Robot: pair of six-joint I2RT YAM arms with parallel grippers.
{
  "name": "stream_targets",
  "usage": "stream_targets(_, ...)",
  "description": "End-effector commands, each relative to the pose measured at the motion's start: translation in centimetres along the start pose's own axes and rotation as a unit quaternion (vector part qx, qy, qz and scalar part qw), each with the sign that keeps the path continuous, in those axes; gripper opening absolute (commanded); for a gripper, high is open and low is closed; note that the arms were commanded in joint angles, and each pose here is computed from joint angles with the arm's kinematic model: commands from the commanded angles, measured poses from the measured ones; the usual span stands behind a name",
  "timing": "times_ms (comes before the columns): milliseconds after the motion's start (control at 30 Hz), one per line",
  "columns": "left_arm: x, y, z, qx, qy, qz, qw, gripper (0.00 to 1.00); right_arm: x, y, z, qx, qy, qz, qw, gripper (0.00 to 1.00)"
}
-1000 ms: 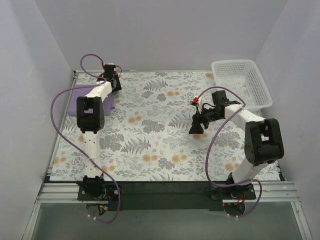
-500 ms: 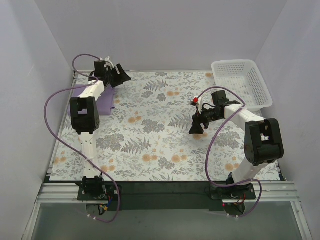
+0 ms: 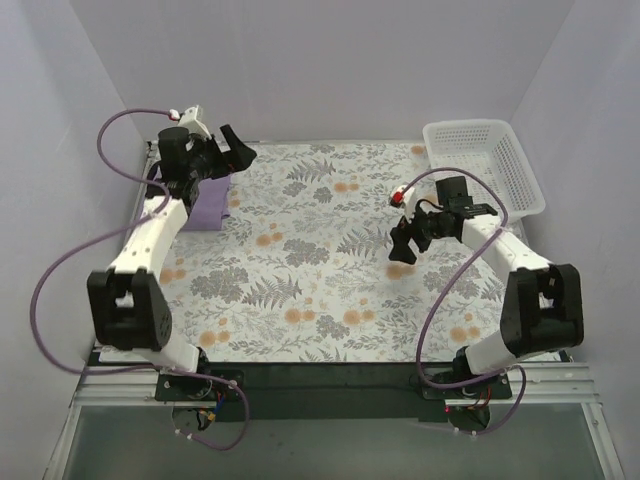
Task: Fold and stack the t-shirts
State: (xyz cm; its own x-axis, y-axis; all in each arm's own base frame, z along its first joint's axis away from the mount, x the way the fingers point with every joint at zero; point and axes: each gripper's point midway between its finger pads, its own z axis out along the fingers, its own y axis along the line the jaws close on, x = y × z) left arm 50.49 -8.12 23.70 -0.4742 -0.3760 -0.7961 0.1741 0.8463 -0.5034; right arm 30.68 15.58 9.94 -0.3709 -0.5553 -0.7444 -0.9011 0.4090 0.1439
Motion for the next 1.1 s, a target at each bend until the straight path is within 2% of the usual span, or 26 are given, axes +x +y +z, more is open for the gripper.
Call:
stream_targets(0,-0.5,0.7,-9.7,-0.049,-0.055,-0.034,0.997,0.98,-2.1,-4.7,-4.6,0.188,-0.012,-0.018,0.982,0.93)
stream_targets(33,0.6,1.0,-11.1,-0.023,-0.036,-0.063,0.997,0.95,-2.8,-5.7,-6.1,0.232,-0.022,-0.008,0.972,0.93)
stream_targets(67,1.6,0.8,-12.4,-0.005,-0.023,-0.074,0.997,0.91,-2.8,-6.1,-7.1,0.262,-0.034,0.016,0.964,0.98)
stream_targets(100,2.5,1.3,-13.3,-0.017,-0.017,-0.071,0.997,0.87,-3.5,-6.9,-9.6,0.308,-0.055,0.029,0.949,0.98)
stream_targets(200,5.9,4.5,-16.6,-0.126,-0.025,-0.049,0.991,0.87,-3.6,-7.6,-13.4,0.375,-0.103,0.097,0.916,0.98)
stream_targets(233,6.4,5.7,-18.2,-0.17,-0.047,-0.037,0.984,0.87,-3.3,-8.4,-14.9,0.421,-0.113,0.115,0.893,0.98)
stream_targets(267,6.9,6.0,-18.7,-0.182,-0.05,-0.032,0.982,0.88,-2.1,-8.4,-15.0,0.441,-0.118,0.15,0.877,0.98)
stream_targets(300,7.2,5.3,-19.1,-0.174,-0.055,-0.026,0.983,0.89,-1.7,-8.6,-17.1,0.492,-0.125,0.159,0.847,0.98)
stream_targets(400,8.6,2.9,-19.7,-0.114,-0.05,-0.027,0.992,0.89,-0.3,-8.6,-19.7,0.556,-0.123,0.175,0.803,0.98)
stream_targets(467,9.3,2.5,-19.9,-0.102,-0.044,-0.026,0.993,0.89,0.0,-8.1,-21.0,0.579,-0.126,0.173,0.787,0.98)
stream_targets(567,9.8,1.8,-20.1,-0.091,-0.041,-0.019,0.995,0.89,0.8,-7.1,-21.8,0.593,-0.131,0.172,0.776,0.98)
stream_targets(800,10.2,1.2,-20.1,-0.084,-0.038,-0.015,0.996,0.89,1.5,-5.5,-21.9,0.586,-0.151,0.2,0.771,0.98)
stream_targets(967,10.4,0.8,-20.2,-0.077,-0.036,-0.012,0.996,0.89,1.6,-5.0,-22.3,0.589,-0.15,0.199,0.769,0.98)
stream_targets(1067,10.4,0.7,-20.2,-0.077,-0.038,-0.009,0.996,0.89,1.6,-4.6,-22.1,0.579,-0.148,0.199,0.776,0.98)
